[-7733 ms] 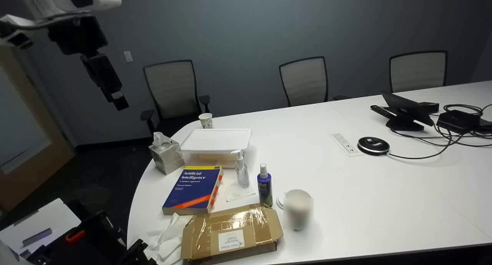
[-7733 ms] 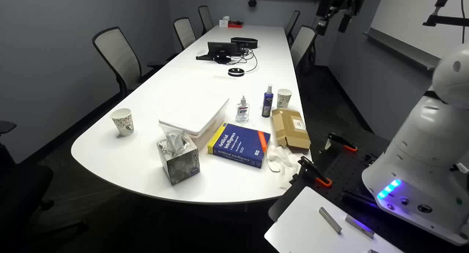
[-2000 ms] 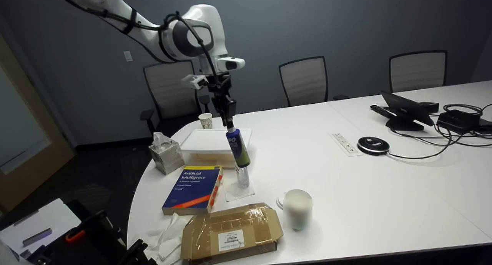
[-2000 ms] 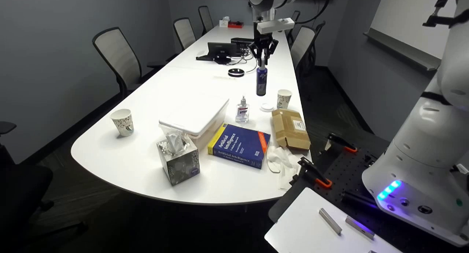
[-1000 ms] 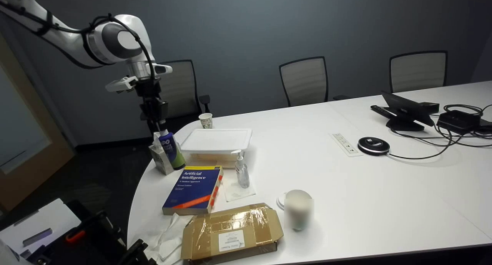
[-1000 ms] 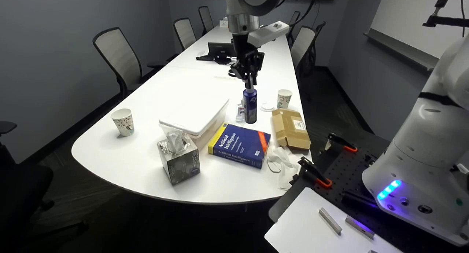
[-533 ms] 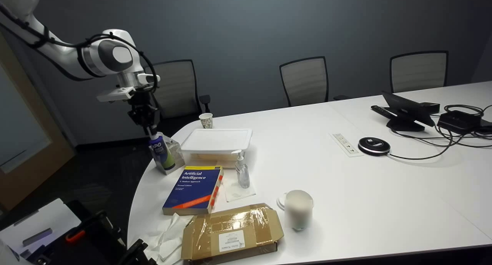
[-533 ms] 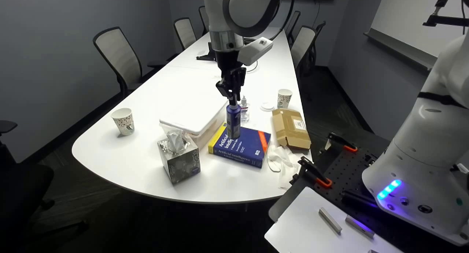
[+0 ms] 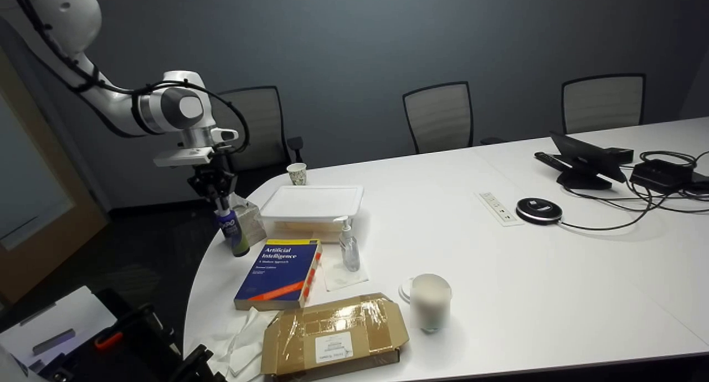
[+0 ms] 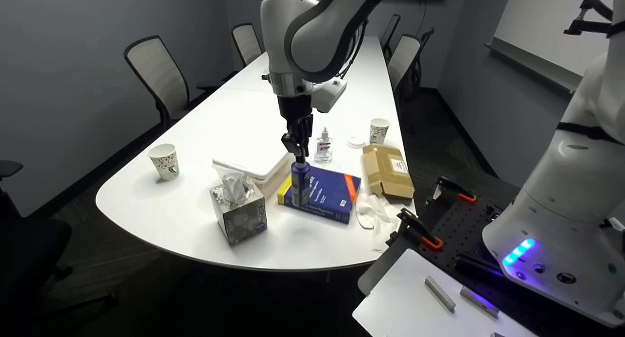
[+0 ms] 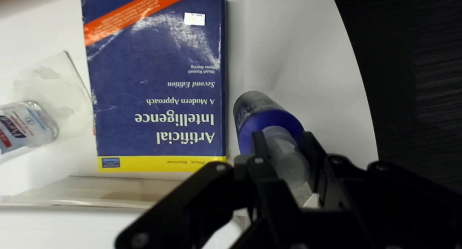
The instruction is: Move the blue spray bottle and place it next to the tissue box
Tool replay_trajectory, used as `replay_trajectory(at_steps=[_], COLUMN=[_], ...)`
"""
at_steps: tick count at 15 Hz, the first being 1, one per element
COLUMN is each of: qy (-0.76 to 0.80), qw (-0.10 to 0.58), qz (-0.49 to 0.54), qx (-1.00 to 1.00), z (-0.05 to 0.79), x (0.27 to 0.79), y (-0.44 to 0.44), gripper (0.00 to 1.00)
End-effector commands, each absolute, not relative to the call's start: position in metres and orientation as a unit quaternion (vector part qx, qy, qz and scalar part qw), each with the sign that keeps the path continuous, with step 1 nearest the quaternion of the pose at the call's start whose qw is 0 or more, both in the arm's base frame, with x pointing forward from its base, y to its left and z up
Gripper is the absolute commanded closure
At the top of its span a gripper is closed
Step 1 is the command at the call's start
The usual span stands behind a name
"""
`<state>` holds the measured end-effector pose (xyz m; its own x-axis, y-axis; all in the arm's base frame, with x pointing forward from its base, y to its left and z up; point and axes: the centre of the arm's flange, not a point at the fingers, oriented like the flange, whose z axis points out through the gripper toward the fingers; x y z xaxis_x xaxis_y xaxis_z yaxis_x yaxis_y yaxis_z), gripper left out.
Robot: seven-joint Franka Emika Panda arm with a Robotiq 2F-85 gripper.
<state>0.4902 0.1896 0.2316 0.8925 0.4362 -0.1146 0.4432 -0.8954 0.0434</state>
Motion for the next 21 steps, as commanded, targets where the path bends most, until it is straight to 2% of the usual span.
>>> replay_trajectory(at_steps=[1,13,14,15,21], qy=[0.259,0.266,0.265,0.265,0.254], qw=[0.014,-0.001,-0.002,-0.004,-0.006], qz=[-0.045,-0.059,-0.052,-0.050,-0.045], qx=[0.965,0.962,0.963,0.963,0.966], z=[0.218,0.153,0.156,0.157,0.187], x=[0.502,0.529,0.532,0.534,0.538], y=[0.211,0.227,0.230,0.231,0.228], gripper=[0.93,0.93,0.57,0.46,0.02])
